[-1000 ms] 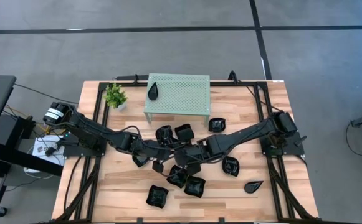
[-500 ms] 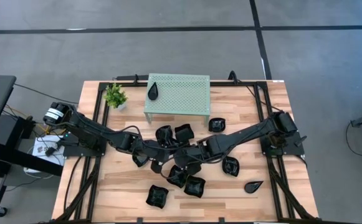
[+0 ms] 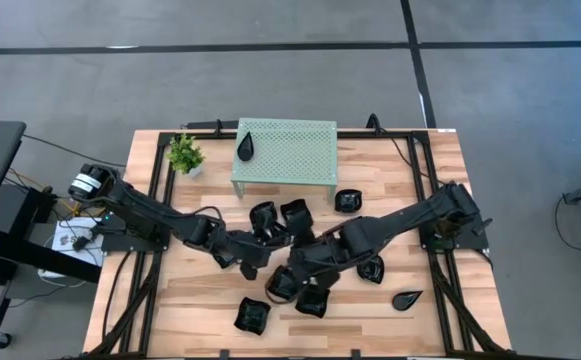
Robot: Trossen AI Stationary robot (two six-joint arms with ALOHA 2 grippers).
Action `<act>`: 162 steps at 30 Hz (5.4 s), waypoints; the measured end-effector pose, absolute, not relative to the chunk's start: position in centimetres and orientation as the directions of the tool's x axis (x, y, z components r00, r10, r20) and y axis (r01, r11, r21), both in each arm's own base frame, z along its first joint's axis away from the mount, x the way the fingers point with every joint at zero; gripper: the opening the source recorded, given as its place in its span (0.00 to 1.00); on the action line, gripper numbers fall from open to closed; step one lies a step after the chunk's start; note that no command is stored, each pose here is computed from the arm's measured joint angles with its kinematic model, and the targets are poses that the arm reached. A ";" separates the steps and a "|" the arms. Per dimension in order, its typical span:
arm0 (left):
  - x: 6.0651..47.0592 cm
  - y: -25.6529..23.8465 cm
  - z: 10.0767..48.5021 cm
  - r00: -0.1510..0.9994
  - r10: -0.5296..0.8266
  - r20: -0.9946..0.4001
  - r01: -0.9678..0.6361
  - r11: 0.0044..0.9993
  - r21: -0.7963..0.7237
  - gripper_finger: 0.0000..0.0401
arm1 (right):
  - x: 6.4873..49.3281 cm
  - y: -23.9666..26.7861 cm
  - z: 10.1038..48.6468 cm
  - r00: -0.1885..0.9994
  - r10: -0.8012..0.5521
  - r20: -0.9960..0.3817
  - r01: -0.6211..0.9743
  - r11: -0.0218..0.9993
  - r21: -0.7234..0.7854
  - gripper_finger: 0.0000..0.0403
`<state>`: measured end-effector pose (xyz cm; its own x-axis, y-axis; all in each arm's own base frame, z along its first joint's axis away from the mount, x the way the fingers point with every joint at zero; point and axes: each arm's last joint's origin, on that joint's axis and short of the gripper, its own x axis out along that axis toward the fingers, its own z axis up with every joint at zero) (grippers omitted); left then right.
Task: Pick & Place Mini shaped plates
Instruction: Stack the drop shaped plate on top of the other drop shaped plate on the shelf
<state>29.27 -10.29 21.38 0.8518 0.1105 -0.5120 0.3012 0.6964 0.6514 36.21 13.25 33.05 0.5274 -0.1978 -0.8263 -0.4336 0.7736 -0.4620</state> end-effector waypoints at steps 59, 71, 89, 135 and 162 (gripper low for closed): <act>28.3 10.9 23.9 0.845 -0.079 -0.529 0.454 0.629 0.631 0.02 | 23.8 4.9 28.0 0.955 -0.077 -0.286 -0.078 0.865 -0.496 0.31; 27.3 10.8 25.7 0.875 -0.060 -0.480 0.411 0.618 0.671 0.02 | 23.9 4.8 27.9 0.955 -0.081 -0.286 -0.084 0.850 -0.521 0.31; 19.3 15.8 28.6 0.912 -0.228 -0.341 0.389 0.747 0.539 0.02 | 23.9 4.8 27.9 0.956 -0.064 -0.288 -0.099 0.850 -0.518 0.31; 19.6 18.4 24.9 0.838 -0.044 -0.544 0.319 0.848 0.423 0.02 | 24.0 4.2 28.0 0.955 -0.087 -0.284 -0.083 0.841 -0.535 0.31; 20.2 18.7 25.5 0.853 0.043 -0.521 0.174 0.916 0.360 0.11 | 24.0 4.2 28.0 0.955 -0.087 -0.284 -0.091 0.825 -0.557 0.31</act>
